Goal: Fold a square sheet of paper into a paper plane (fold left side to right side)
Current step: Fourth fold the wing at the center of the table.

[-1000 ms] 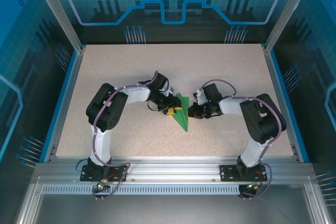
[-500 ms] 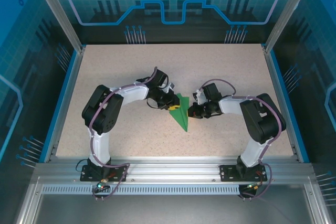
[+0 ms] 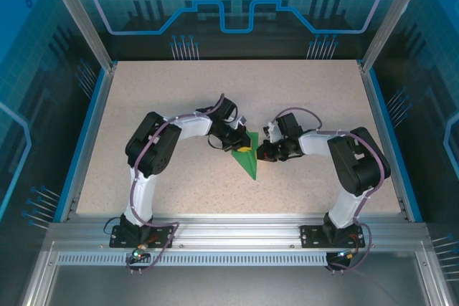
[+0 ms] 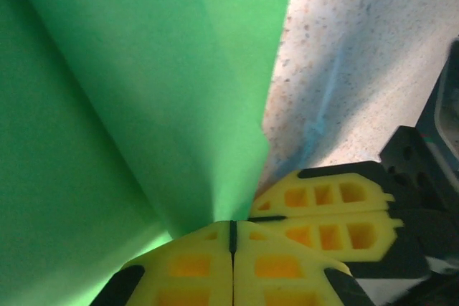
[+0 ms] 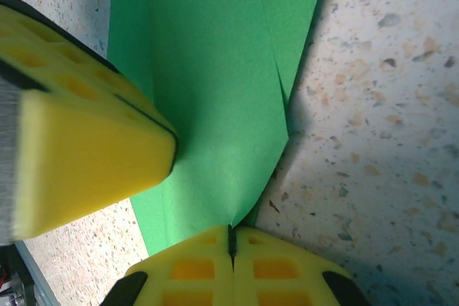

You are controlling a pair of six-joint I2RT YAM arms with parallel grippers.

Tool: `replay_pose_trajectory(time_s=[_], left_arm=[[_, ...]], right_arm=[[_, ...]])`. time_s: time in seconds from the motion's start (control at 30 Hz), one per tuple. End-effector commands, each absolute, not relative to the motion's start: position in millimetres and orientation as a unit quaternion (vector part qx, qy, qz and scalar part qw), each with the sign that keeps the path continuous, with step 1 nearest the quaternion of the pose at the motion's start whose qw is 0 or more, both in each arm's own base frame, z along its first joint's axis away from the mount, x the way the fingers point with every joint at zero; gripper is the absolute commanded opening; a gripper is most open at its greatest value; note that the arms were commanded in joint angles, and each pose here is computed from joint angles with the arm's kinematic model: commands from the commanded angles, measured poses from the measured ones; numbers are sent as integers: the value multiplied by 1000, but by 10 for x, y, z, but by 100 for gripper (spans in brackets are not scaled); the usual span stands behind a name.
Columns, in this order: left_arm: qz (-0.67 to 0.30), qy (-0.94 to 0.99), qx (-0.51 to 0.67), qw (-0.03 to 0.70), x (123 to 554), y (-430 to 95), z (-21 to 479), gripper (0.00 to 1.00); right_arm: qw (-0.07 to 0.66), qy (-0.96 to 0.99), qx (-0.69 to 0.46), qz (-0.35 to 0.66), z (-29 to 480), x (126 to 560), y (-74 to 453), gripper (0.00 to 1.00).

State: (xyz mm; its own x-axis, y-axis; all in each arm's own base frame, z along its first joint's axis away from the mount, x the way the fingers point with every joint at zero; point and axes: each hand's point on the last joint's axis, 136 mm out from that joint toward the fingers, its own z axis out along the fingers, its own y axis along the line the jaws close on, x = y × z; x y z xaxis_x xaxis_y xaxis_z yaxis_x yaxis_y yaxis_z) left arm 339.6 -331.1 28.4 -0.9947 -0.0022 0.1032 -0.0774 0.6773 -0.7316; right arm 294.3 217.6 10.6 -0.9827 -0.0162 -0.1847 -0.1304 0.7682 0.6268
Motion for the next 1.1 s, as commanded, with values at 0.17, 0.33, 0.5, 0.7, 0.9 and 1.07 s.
replay_pose_trajectory(time_s=[0.17, 0.33, 0.5, 0.7, 0.9, 1.07], left_arm=[[377, -924, 22, 56, 3340, -3235, 110, 4], [369, -927, 28, 62, 3301, -3190, 28, 3], [359, -930, 35, 71, 3262, -3147, -70, 1], [349, -933, 39, 77, 3214, -3096, -141, 0], [342, -935, 43, 83, 3188, -3071, -193, 0], [341, -935, 44, 83, 3190, -3065, -196, 0]], right_arm=[[32, 962, -23, 269, -224, 2717, 1935, 3], [33, 962, -24, 270, -223, 2724, 1936, 4], [37, 961, -25, 274, -190, 2752, 1955, 4], [53, 954, -29, 292, -96, 2811, 2017, 9], [106, 945, -37, 308, 263, 2988, 2058, 28], [119, 943, -47, 309, 501, 2906, 2030, 31]])
